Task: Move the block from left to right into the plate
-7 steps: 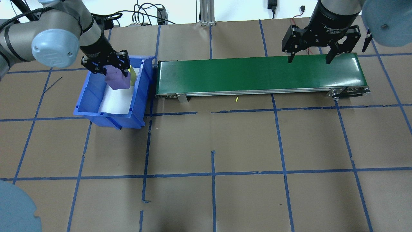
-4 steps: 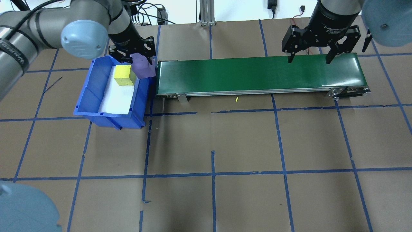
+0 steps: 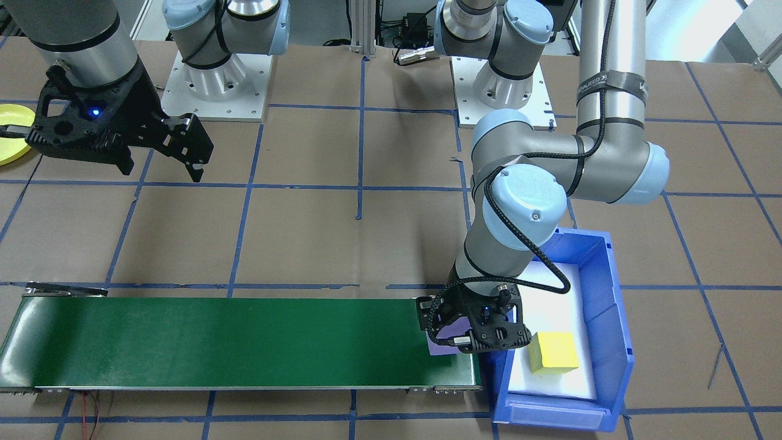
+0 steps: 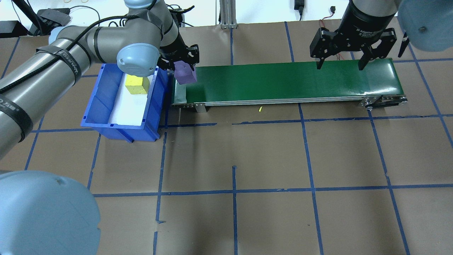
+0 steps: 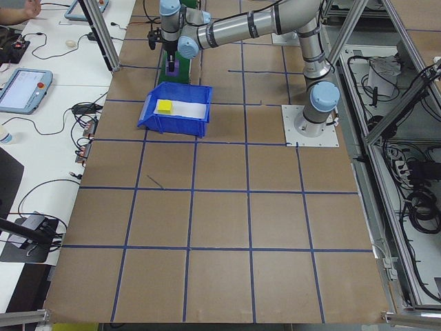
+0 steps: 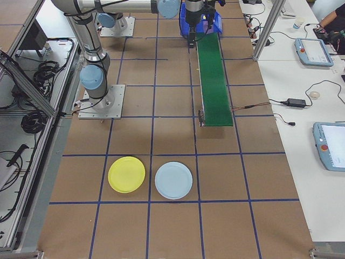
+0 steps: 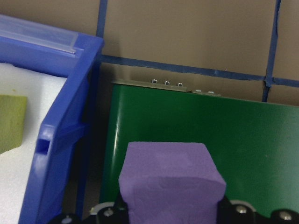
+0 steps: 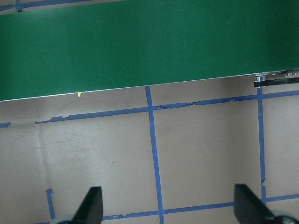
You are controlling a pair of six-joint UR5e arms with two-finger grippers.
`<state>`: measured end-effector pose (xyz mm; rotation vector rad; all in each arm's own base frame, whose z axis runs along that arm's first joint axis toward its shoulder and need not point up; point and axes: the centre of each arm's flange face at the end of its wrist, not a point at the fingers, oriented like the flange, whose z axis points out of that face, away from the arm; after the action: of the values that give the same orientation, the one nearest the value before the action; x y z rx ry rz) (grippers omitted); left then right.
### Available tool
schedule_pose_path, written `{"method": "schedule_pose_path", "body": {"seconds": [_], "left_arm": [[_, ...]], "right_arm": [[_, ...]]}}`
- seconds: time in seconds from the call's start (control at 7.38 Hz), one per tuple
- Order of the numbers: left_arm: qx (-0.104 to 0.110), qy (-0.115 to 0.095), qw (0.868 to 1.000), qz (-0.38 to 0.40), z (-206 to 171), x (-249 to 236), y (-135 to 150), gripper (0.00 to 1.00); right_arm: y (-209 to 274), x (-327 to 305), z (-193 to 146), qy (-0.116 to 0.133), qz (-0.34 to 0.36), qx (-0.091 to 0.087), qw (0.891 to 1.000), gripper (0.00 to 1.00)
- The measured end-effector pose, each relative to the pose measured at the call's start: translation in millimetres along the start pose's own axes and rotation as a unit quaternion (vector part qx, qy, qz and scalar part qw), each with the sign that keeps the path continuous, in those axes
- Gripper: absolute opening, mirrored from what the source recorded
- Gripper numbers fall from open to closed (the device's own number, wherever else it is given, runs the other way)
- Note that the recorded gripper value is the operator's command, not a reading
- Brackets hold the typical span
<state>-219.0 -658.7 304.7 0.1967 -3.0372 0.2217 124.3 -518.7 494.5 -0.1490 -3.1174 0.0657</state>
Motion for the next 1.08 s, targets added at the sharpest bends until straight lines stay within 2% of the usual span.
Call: {"method": "schedule_pose_path", "body": {"seconds": [0.41,0.54,0.81,0.95,1.08], "left_arm": [[-0.002,0.001,1.0,0.004,19,3,12,1.0],[0.008,0.005,1.0,0.005,7,4,12,1.0],[0.037,0.012,0.999,0.023,-40,5,11,1.0],[0.044,0.001,0.998,0.041,-55,-8,5,1.0],[0.044,-0.022,0.997,0.054,-60,-31,-4,1.0]], "right_arm": [[0,0,1,0.001,0.0,-0.002,1.0,1.0],[1,0,1,0.001,0.0,-0.003,1.0,1.0],[1,0,1,0.001,0.0,-0.003,1.0,1.0],[1,0,1,0.001,0.0,-0.003,1.0,1.0],[1,0,1,0.001,0.0,-0.003,1.0,1.0]]}}
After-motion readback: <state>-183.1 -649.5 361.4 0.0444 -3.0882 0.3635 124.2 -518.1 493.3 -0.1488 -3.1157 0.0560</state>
